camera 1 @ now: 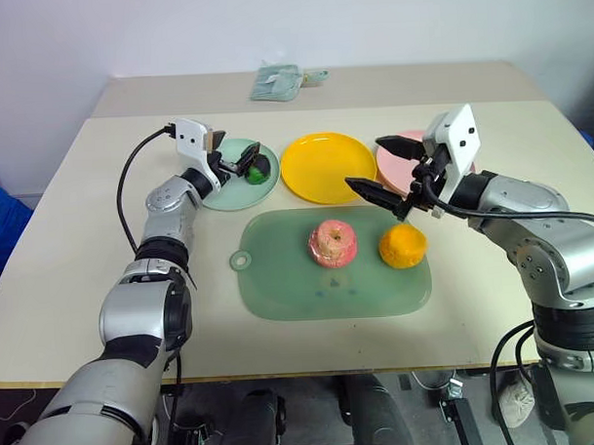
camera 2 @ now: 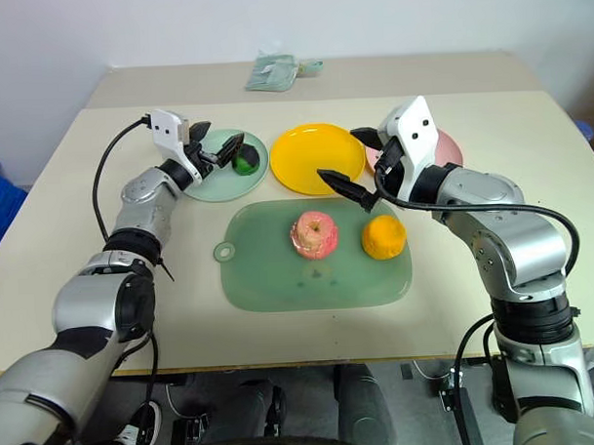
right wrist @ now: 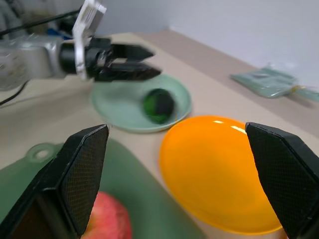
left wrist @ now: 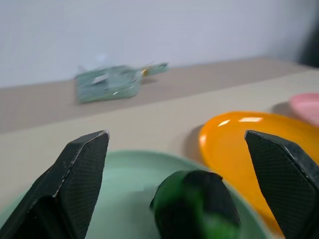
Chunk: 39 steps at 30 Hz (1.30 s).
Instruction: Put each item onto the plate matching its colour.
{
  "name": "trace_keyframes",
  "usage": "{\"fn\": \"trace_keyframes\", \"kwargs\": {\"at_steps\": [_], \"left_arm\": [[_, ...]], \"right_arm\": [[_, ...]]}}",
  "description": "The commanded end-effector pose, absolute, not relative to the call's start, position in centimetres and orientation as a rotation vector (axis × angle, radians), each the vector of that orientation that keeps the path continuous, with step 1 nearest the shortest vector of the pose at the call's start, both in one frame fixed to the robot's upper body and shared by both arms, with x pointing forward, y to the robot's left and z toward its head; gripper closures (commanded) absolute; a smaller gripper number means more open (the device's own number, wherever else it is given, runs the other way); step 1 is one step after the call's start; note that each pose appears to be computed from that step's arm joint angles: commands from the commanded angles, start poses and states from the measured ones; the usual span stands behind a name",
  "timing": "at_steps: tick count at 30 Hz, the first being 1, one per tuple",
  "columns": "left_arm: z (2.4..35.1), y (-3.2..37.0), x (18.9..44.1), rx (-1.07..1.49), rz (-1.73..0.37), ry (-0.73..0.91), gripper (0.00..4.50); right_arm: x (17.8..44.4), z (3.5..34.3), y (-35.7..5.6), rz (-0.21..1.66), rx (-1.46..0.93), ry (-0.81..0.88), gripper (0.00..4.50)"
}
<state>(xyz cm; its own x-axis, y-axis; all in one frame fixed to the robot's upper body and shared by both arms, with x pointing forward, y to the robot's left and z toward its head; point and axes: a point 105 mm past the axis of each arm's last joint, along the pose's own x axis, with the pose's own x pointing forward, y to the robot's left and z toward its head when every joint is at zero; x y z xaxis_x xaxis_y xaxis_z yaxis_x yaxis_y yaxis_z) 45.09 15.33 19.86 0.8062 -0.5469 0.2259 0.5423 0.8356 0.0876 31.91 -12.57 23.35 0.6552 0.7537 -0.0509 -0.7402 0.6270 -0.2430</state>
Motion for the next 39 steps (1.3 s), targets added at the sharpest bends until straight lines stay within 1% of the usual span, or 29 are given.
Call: {"fn": "trace_keyframes", "kwargs": {"at_steps": [1,3,6,9,11,15,22,26,32,34,37,38,39], "left_arm": [[22.9,15.5,43.3,0.041,-0.733,-0.379,0.03],[23.0,14.9,41.2,0.049,-0.929,-0.395,0.03],[22.0,14.9,37.6,0.072,-1.183,-0.313,0.03],[21.1,15.7,34.2,0.082,-1.357,-0.220,0.03],[20.6,16.2,32.9,0.086,-1.398,-0.163,0.03],[19.5,16.5,31.2,0.140,-1.421,-0.108,0.03],[19.3,16.3,29.7,0.128,-1.425,-0.087,0.03],[18.8,16.3,29.2,0.114,-1.427,-0.047,0.03],[18.7,16.1,29.1,0.119,-1.422,-0.054,0.03],[18.6,16.0,29.2,0.126,-1.420,-0.063,0.00],[18.7,16.0,29.3,0.128,-1.414,-0.075,0.00],[18.7,16.0,29.4,0.129,-1.410,-0.078,0.00],[18.8,16.1,29.5,0.129,-1.407,-0.080,0.00]], "right_arm": [[30.6,23.8,-11.8,0.919,-0.276,-0.046,0.00],[30.3,23.1,-11.3,0.943,-0.320,-0.007,0.00],[31.0,22.0,-10.5,0.930,-0.344,0.053,0.00],[30.9,21.4,-9.1,0.971,-0.291,0.090,0.00],[30.9,20.7,-8.5,0.987,-0.286,0.125,0.00],[31.3,19.2,-8.4,0.992,-0.273,0.214,0.00],[31.6,17.0,-8.9,0.992,-0.286,0.327,0.00],[31.2,16.0,-9.0,1.012,-0.282,0.376,0.00],[30.6,15.0,-8.9,1.045,-0.277,0.421,0.00],[30.6,14.9,-8.9,1.043,-0.290,0.422,0.58],[30.9,15.3,-9.1,1.028,-0.320,0.397,1.74],[31.2,15.8,-9.2,1.017,-0.324,0.381,1.83],[31.5,16.2,-9.3,1.003,-0.318,0.365,1.83]]}}
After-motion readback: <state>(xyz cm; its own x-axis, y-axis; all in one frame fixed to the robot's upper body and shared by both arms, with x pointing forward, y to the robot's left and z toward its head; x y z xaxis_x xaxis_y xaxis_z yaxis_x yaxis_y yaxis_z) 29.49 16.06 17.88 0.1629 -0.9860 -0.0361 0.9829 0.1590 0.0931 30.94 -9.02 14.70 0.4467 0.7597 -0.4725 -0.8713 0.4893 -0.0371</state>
